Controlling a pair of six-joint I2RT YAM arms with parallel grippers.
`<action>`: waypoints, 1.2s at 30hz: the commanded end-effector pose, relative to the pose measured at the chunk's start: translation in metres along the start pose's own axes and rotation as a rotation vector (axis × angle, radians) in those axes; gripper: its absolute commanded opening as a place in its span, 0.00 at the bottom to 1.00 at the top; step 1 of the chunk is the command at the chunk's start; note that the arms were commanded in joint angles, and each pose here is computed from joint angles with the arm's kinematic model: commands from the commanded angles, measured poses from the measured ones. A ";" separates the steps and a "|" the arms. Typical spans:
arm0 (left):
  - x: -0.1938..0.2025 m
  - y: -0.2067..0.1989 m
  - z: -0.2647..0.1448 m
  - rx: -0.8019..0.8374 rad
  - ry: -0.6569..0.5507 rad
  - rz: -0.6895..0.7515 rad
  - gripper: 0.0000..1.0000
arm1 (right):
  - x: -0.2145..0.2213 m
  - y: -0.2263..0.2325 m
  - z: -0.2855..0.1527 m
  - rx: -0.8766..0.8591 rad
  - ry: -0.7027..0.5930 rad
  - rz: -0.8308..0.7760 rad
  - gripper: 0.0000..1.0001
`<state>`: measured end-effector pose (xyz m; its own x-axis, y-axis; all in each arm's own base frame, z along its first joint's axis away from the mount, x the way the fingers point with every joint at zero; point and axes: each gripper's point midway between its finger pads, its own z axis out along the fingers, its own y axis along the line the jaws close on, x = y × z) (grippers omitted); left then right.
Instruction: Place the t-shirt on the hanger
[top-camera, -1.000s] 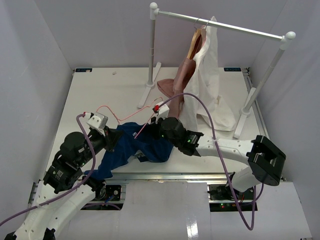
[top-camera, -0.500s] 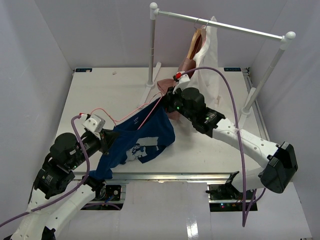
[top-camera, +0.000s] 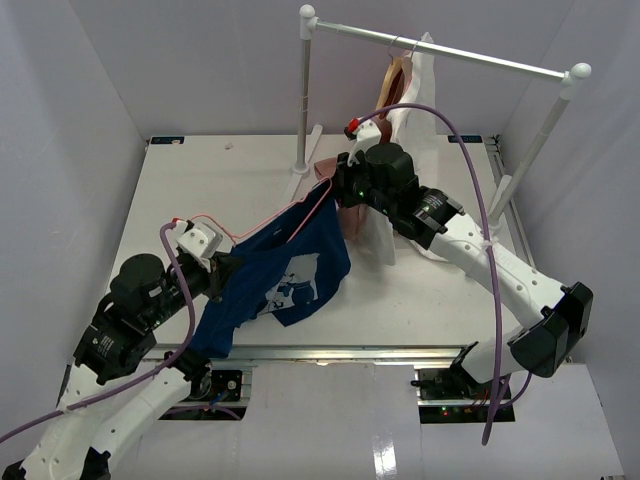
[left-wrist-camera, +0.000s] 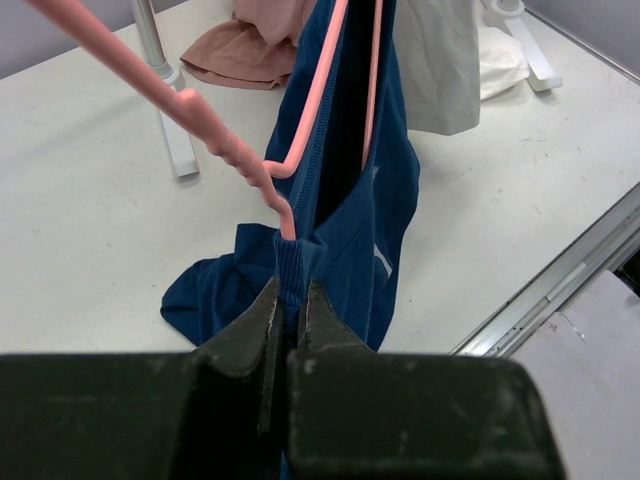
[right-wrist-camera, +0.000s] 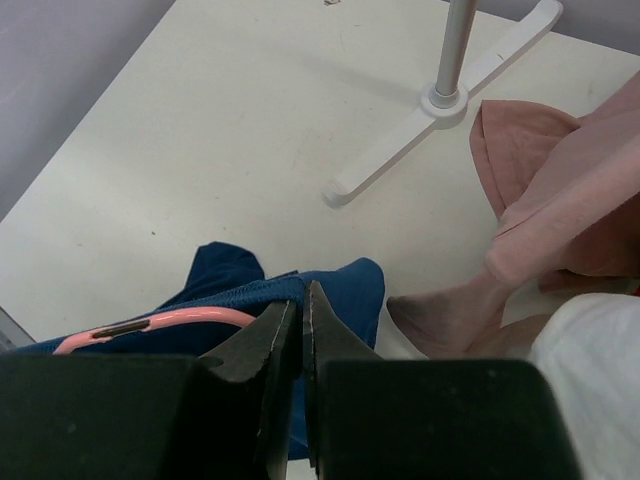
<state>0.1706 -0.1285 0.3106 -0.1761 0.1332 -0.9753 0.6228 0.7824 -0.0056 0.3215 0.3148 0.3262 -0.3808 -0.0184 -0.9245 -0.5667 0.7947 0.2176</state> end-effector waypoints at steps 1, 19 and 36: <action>-0.001 0.013 -0.009 -0.070 0.032 0.024 0.00 | -0.046 -0.070 -0.020 0.300 -0.094 -0.052 0.08; -0.017 0.032 0.025 -0.143 0.116 0.061 0.00 | -0.081 -0.067 -0.014 0.326 -0.061 -0.234 0.08; -0.038 0.018 0.043 -0.049 0.083 0.066 0.00 | -0.040 -0.015 0.030 0.277 0.029 -0.470 0.08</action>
<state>0.2256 -0.1383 0.3126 -0.2606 0.2670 -0.9278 0.5628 0.8228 0.0787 0.3651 0.3066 0.3251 -0.2412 -0.4294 -0.8703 -0.4867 0.8294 -0.2743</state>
